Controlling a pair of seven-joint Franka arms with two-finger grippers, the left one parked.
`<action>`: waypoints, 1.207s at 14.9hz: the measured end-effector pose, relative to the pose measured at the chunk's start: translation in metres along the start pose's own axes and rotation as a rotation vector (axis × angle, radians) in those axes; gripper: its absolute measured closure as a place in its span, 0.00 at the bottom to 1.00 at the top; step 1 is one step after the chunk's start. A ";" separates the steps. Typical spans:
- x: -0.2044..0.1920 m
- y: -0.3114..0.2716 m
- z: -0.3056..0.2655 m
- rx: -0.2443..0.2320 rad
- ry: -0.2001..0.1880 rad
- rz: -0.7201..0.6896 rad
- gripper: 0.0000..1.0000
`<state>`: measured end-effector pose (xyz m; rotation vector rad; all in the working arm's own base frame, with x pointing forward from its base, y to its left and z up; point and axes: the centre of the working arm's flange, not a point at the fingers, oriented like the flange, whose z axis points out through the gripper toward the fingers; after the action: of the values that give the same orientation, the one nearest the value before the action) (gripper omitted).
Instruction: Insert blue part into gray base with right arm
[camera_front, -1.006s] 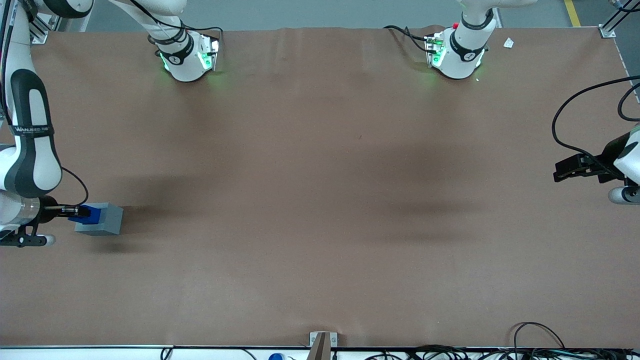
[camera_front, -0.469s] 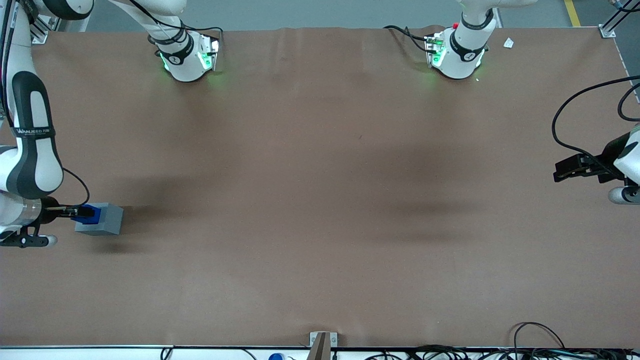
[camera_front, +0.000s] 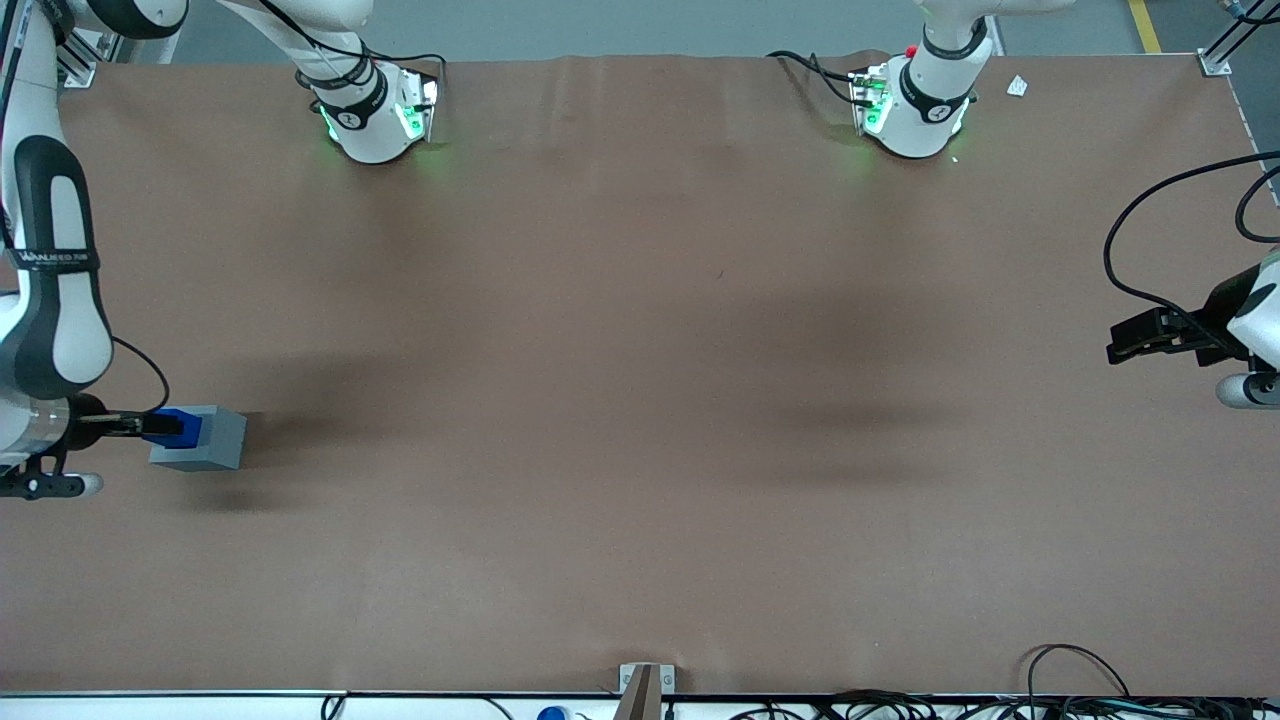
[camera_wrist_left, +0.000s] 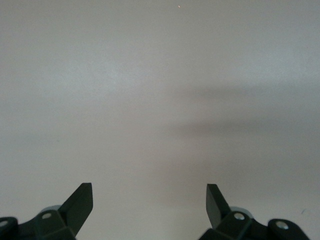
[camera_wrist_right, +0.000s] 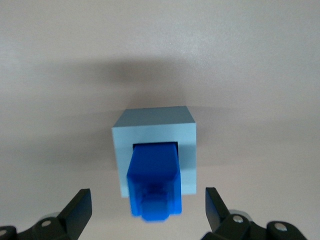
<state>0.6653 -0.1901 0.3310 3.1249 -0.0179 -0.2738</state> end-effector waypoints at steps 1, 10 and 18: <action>-0.002 -0.006 -0.018 0.002 -0.007 -0.007 0.00; -0.048 -0.129 -0.181 -0.013 0.012 0.056 0.00; -0.132 -0.207 -0.232 -0.029 0.071 0.026 0.00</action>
<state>0.5780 0.0190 0.5815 3.1008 -0.0531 -0.1605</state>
